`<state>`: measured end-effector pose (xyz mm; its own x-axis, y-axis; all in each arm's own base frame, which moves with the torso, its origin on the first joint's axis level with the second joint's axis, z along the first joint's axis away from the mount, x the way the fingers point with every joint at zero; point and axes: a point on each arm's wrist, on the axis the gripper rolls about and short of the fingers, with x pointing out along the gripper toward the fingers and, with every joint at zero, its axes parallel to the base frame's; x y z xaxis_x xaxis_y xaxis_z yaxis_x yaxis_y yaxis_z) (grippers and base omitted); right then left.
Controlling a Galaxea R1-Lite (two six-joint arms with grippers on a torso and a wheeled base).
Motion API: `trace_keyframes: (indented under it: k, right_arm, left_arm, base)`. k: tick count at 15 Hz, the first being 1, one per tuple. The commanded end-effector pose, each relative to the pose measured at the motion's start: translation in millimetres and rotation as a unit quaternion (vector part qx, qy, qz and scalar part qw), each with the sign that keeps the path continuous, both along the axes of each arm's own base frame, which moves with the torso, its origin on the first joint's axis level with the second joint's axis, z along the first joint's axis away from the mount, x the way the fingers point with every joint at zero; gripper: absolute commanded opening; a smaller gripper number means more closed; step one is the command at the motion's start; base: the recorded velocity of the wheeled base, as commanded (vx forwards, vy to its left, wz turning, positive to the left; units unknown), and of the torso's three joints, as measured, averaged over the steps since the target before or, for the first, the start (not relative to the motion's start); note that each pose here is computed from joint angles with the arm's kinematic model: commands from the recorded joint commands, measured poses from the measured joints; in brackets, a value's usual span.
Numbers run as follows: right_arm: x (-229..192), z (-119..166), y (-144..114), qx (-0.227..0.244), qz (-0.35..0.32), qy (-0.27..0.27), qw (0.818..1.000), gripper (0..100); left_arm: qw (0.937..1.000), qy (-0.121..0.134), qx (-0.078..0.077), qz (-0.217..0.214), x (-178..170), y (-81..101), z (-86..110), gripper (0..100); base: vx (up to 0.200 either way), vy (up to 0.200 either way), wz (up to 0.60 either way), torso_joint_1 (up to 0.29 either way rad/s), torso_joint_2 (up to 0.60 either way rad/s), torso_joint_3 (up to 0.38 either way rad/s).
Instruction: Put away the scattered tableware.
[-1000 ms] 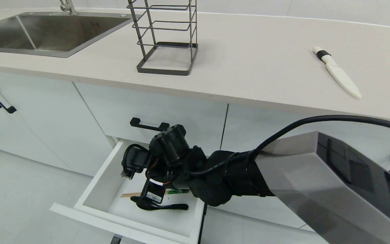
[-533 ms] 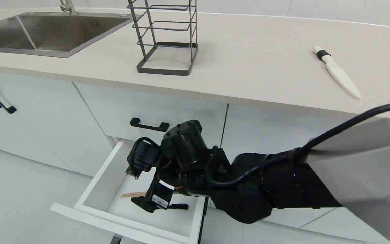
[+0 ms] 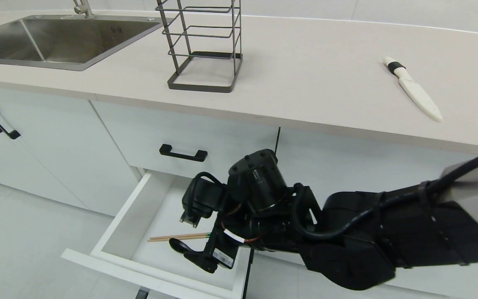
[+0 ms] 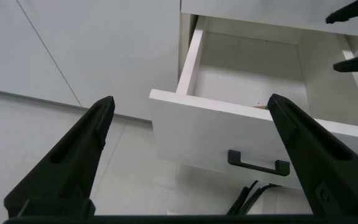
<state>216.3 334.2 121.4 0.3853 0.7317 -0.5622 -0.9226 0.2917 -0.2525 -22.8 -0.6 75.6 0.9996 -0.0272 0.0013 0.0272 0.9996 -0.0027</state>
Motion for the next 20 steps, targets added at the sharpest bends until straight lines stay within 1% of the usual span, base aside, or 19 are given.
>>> trace_keyframes:
  k: [1, 2, 4, 6, 8, 9, 10, 11, 13, 14, 16, 17, 18, 19, 20]
  right_arm:
    - [-26.5, 18.1, -44.2, 0.003, -0.027, 0.012, 1.0, 100]
    - [-33.6, 17.8, -55.0, 0.006, -0.031, 0.017, 0.999, 100]
    - [-49.8, 15.9, -88.2, 0.015, -0.047, 0.017, 0.999, 100]
    - [-56.4, 17.0, -121.3, 0.012, -0.074, 0.015, 0.997, 100]
    - [-75.1, 20.5, -166.6, 0.02, -0.102, 0.013, 0.995, 100]
    - [-87.1, 20.3, -184.5, 0.024, -0.108, 0.01, 0.994, 100]
    - [-100.3, 20.0, -202.1, 0.033, -0.113, 0.005, 0.993, 100]
    - [-108.5, 20.0, -212.1, 0.04, -0.115, 0.001, 0.993, 100]
    - [-136.7, 18.9, -244.9, 0.072, -0.135, -0.002, 0.988, 100]
    - [-142.6, 17.4, -251.7, 0.078, -0.14, 0.0, 0.987, 100]
    - [-160.2, 10.3, -271.3, 0.116, -0.151, 0.004, 0.982, 100]
    - [-165.8, 10.3, -277.5, 0.132, -0.152, -0.003, 0.98, 100]
    - [-167.0, 10.7, -278.8, 0.136, -0.151, -0.005, 0.979, 100]
    - [-175.3, 10.1, -288.0, 0.164, -0.157, -0.003, 0.974, 100]
    - [-181.1, 7.5, -294.5, 0.181, -0.166, 0.008, 0.969, 100]
  left_arm:
    - [1.0, 0.001, 0.0, 0.0, 0.1, 0.0, 0.1, 100]
    - [1.0, 0.001, 0.0, 0.0, 0.1, 0.0, 0.1, 100]
    - [1.0, 0.001, 0.0, 0.0, 0.1, 0.0, 0.1, 100]
    - [1.0, 0.001, 0.0, 0.0, 0.1, 0.0, 0.1, 100]
    - [1.0, 0.001, 0.0, 0.0, 0.1, 0.0, 0.1, 100]
    - [1.0, 0.001, 0.0, 0.0, 0.1, 0.0, 0.1, 100]
    - [1.0, 0.001, 0.0, 0.0, 0.1, 0.0, 0.1, 100]
    - [1.0, 0.001, 0.0, 0.0, 0.1, 0.0, 0.1, 100]
    - [1.0, 0.0, 0.0, 0.0, 0.1, 0.0, 0.2, 100]
    - [1.0, 0.001, 0.0, 0.0, 0.1, 0.0, 0.1, 100]
    - [1.0, 0.001, 0.0, 0.0, 0.1, 0.0, 0.1, 100]
    - [1.0, 0.001, 0.0, 0.0, 0.1, 0.0, 0.1, 100]
    - [1.0, 0.001, 0.0, 0.0, 0.1, 0.0, 0.1, 100]
    - [1.0, 0.001, 0.0, 0.0, 0.1, 0.0, 0.1, 100]
    - [1.0, 0.001, 0.0, 0.0, 0.1, 0.0, 0.1, 100]
  base:
    - [0.0, 0.0, 0.0, 0.0, 0.0, 0.0]
    - [0.0, 0.0, 0.0, 0.0, 0.0, 0.0]
    - [0.0, 0.0, 0.0, 0.0, 0.0, 0.0]
    - [0.0, 0.0, 0.0, 0.0, 0.0, 0.0]
    - [0.0, 0.0, 0.0, 0.0, 0.0, 0.0]
    - [0.0, 0.0, 0.0, 0.0, 0.0, 0.0]
    - [0.0, 0.0, 0.0, 0.0, 0.0, 0.0]
    - [0.0, 0.0, 0.0, 0.0, 0.0, 0.0]
    - [0.0, 0.0, 0.0, 0.0, 0.0, 0.0]
    - [0.0, 0.0, 0.0, 0.0, 0.0, 0.0]
    - [0.0, 0.0, 0.0, 0.0, 0.0, 0.0]
    - [0.0, 0.0, 0.0, 0.0, 0.0, 0.0]
    - [0.0, 0.0, 0.0, 0.0, 0.0, 0.0]
    - [0.0, 0.0, 0.0, 0.0, 0.0, 0.0]
    - [0.0, 0.0, 0.0, 0.0, 0.0, 0.0]
